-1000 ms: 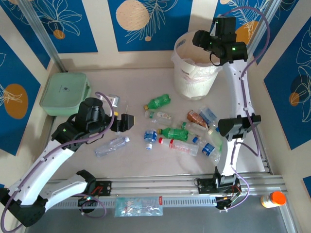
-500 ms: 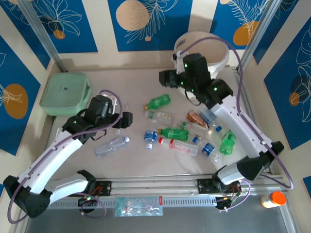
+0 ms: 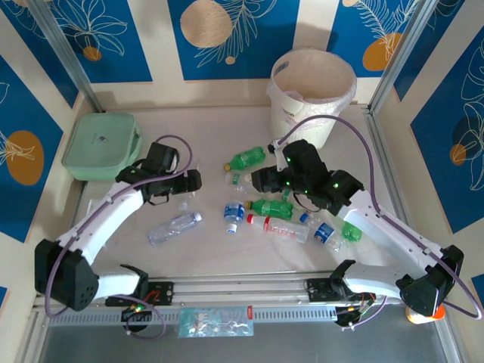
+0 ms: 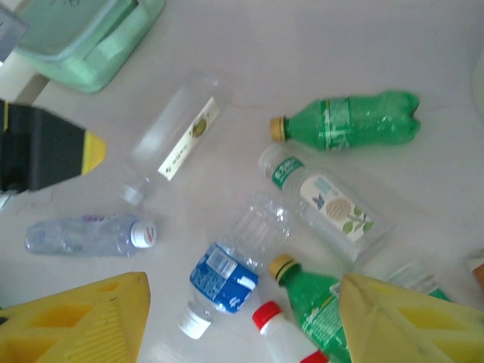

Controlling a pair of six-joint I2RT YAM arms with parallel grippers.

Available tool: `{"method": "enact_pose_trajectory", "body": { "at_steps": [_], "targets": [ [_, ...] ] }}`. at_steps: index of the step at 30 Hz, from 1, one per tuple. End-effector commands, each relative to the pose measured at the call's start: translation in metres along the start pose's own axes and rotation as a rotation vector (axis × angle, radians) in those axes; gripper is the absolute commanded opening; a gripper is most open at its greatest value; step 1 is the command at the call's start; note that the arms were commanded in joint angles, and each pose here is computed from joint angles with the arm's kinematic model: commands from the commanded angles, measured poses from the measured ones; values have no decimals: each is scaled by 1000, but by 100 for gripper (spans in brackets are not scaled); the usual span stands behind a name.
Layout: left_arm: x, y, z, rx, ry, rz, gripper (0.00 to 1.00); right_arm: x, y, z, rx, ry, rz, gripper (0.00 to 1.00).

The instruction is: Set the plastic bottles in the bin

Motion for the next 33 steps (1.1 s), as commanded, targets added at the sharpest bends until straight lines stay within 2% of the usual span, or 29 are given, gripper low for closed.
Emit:
{"method": "enact_pose_trajectory", "body": {
  "at_steps": [1, 11, 19, 23, 27, 33],
  "targets": [
    [-14, 9, 3, 18, 34, 18, 95, 8, -5, 12, -24, 86, -7, 67],
    [-69, 23, 31, -27, 207, 107, 96, 17, -22, 12, -2, 139, -4, 67],
    [-111, 28, 32, -67, 176, 177, 92, 21, -27, 8, 9, 149, -5, 68],
    [-124, 30, 35, -105, 192, 202, 83, 22, -30, 5, 0, 155, -7, 68],
    [-132, 31, 38, -124, 214, 216, 69, 21, -32, 2, -6, 158, -4, 67],
    [-132, 37, 39, -148, 227, 200, 52, 21, -32, -1, -11, 155, -5, 67]
  ]
}}
Point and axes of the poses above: each hand's point on the last joint's axis, 136 mm out from that joint toward the fingers, its own x axis back along the fingers, its own z axis along the line the jaws close on, y = z × x, the point moved 3 cm from there along x, back along the fingers, and after that the axes turned 6 degrees about -x, right-handed, at the moved point
